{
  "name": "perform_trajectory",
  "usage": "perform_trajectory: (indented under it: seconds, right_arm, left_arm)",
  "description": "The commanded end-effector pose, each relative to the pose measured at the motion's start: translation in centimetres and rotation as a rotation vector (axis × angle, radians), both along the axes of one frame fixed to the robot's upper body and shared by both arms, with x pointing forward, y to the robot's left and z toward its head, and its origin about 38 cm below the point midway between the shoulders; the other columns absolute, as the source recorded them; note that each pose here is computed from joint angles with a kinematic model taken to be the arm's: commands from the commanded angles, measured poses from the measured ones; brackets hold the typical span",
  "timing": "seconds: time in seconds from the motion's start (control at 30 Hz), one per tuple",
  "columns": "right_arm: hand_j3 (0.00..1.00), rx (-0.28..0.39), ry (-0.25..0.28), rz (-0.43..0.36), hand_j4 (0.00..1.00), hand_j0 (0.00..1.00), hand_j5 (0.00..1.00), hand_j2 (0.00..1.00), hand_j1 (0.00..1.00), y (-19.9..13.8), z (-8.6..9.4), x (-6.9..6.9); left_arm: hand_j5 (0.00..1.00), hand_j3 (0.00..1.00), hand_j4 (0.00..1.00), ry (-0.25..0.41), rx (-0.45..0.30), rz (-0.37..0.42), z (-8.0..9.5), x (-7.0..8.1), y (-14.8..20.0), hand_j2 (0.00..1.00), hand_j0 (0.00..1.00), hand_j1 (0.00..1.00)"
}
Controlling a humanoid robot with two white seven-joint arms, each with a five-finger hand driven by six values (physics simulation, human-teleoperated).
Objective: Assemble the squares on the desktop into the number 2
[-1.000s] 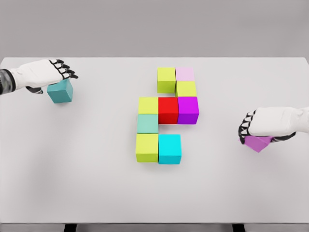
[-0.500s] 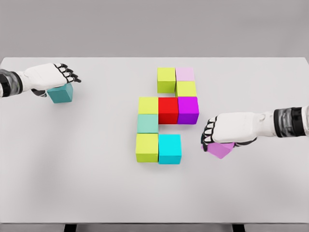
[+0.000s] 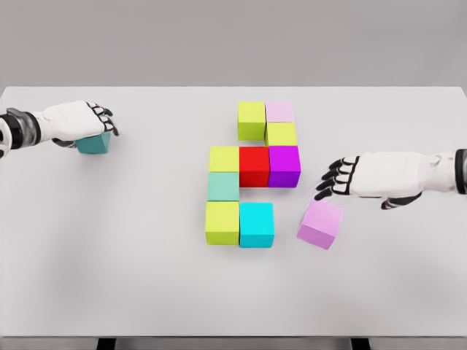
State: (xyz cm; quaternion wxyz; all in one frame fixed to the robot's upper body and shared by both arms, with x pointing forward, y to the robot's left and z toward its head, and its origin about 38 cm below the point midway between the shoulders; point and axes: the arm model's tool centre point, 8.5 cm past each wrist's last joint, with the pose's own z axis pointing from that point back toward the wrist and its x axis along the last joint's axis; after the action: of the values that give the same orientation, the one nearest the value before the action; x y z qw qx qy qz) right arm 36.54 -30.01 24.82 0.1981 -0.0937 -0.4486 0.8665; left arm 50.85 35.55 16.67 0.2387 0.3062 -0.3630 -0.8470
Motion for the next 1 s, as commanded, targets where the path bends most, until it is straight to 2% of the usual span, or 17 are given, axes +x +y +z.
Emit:
perform_trajectory:
  seconds: [0.0, 0.13, 0.23, 0.4, 0.53, 0.63, 0.77, 0.97]
  right_arm:
    - [1.00, 0.003, -0.006, -0.062, 1.00, 1.00, 1.00, 1.00, 1.00, -2.1, 1.3, 0.3]
    - [1.00, -0.016, 0.009, -0.157, 1.00, 1.00, 1.00, 1.00, 1.00, -4.7, 0.4, 2.0]
    - [1.00, -0.112, -0.035, -0.142, 1.00, 1.00, 1.00, 1.00, 1.00, -4.7, -0.6, 2.3]
    - [1.00, -0.172, -0.084, -0.089, 1.00, 1.00, 1.00, 1.00, 1.00, -2.6, -1.8, 3.0]
    - [1.00, -0.201, -0.115, -0.062, 1.00, 1.00, 1.00, 1.00, 1.00, -2.0, -1.6, 2.9]
    - [1.00, -0.227, -0.091, -0.033, 1.00, 1.00, 1.00, 1.00, 1.00, -1.3, -3.2, 2.5]
    - [1.00, -0.223, -0.089, 0.007, 1.00, 1.00, 1.00, 1.00, 1.00, -0.1, -3.4, 1.9]
    - [1.00, -0.214, -0.089, 0.024, 1.00, 1.00, 1.00, 1.00, 1.00, 0.5, -3.5, 1.8]
  left_arm:
    - [0.65, 0.65, 0.65, 0.003, 0.014, -0.002, -0.1, 0.0, 0.0, 0.65, 0.65, 0.65]
    - [0.65, 0.65, 0.65, -0.005, 0.011, -0.003, 0.3, 0.2, -0.1, 0.65, 0.65, 0.65]
    - [0.66, 0.66, 0.66, -0.010, 0.004, -0.006, 0.5, 0.3, -0.3, 0.66, 0.66, 0.66]
    - [0.67, 0.67, 0.67, -0.018, -0.005, -0.014, 0.8, 0.6, -0.9, 0.67, 0.67, 0.67]
    - [0.68, 0.68, 0.68, -0.025, -0.022, -0.036, 1.0, 1.1, -2.5, 0.68, 0.68, 0.68]
    - [0.68, 0.68, 0.68, -0.034, -0.025, -0.044, 1.4, 1.3, -2.9, 0.68, 0.68, 0.68]
    - [0.68, 0.68, 0.68, -0.037, -0.041, -0.047, 1.5, 2.3, -4.4, 0.68, 0.68, 0.68]
    - [0.68, 0.68, 0.68, -0.055, -0.078, -0.069, 2.4, 3.7, -7.3, 0.68, 0.68, 0.68]
